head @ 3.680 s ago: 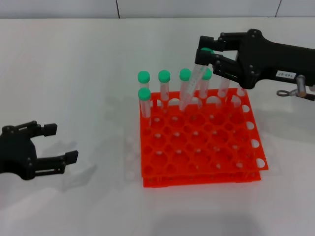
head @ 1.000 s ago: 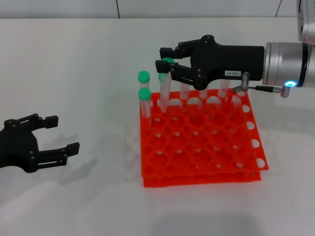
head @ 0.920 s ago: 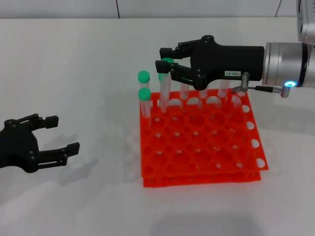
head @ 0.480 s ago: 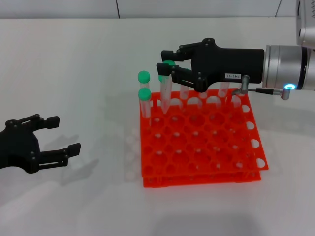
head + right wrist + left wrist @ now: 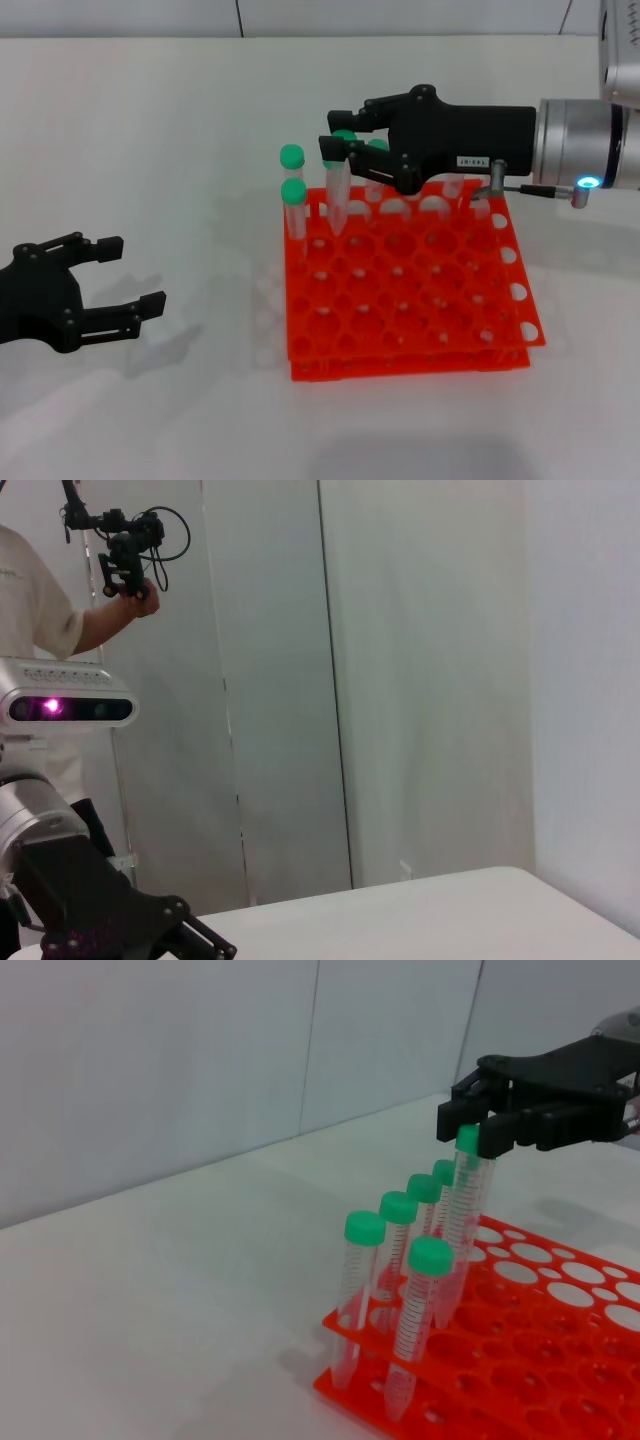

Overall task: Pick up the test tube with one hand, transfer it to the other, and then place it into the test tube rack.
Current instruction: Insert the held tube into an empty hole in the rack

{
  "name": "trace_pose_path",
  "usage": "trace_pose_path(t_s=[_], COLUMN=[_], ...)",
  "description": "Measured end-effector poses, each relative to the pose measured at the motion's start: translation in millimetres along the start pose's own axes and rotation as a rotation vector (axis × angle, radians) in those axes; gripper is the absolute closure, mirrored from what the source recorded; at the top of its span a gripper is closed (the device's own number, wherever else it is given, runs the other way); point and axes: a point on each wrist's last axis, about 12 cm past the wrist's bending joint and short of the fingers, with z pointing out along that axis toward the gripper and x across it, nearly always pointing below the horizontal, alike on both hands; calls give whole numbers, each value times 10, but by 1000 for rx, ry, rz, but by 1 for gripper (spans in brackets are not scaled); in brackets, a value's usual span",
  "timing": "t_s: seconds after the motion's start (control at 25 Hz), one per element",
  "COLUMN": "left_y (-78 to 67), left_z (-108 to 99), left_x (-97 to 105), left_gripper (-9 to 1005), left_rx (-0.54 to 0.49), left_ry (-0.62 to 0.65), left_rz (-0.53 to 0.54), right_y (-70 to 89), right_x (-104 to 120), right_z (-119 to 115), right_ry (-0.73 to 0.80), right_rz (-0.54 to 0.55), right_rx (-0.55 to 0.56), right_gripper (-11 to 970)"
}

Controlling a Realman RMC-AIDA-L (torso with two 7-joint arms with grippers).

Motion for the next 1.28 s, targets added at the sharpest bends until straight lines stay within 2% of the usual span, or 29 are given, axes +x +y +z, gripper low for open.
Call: trace_pose_path(t_s=[1.28], left_y=[-14], left_z=[33], left_x=[-11], left_gripper=[122], left_rx=[16], left_ry=[3], left_rz=[7], right_y=[37], right_x=[61], right_z=[68], right_ry=[14], right_rz=[-8], right_rx=[-5], right_gripper=[704])
